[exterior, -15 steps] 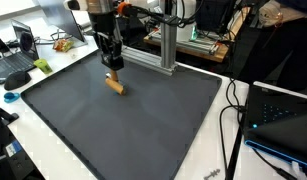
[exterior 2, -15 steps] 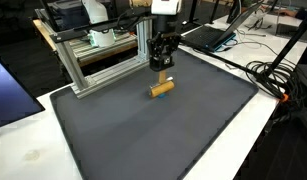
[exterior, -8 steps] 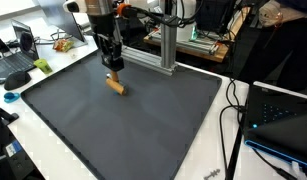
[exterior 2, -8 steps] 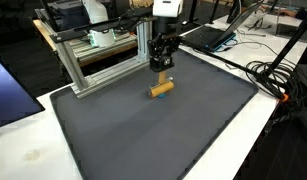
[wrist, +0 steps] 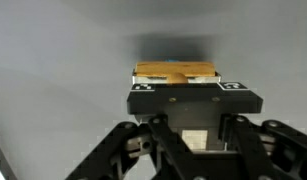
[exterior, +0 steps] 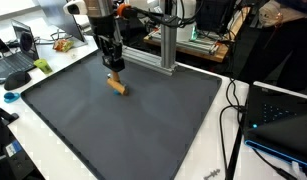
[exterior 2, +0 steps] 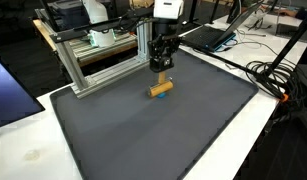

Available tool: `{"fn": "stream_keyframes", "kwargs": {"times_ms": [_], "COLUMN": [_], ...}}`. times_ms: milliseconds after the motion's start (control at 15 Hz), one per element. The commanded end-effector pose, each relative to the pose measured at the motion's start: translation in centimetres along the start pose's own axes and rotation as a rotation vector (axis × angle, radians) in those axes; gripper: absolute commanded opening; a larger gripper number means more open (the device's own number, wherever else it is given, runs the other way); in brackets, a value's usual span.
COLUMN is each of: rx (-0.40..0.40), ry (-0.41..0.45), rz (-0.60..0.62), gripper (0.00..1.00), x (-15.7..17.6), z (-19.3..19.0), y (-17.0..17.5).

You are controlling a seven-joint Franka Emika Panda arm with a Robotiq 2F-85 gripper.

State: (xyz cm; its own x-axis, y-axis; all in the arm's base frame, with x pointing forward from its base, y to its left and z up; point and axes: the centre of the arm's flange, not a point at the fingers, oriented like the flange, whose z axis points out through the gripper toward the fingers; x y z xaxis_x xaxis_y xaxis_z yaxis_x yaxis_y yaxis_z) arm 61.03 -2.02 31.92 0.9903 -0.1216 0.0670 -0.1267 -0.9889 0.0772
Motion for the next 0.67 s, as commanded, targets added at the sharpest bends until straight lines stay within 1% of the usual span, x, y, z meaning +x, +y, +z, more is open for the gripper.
{"fn": "stream_keyframes", "kwargs": {"times_ms": [0, 600], "rx": [-0.006, 0.002], "ry": [-0.014, 0.031], "rz": [0.017, 0.024], "gripper": [0.22, 0.22], "x": [0.75, 1.30], "z": [1.89, 2.01], "y": [-0.44, -0.35]}}
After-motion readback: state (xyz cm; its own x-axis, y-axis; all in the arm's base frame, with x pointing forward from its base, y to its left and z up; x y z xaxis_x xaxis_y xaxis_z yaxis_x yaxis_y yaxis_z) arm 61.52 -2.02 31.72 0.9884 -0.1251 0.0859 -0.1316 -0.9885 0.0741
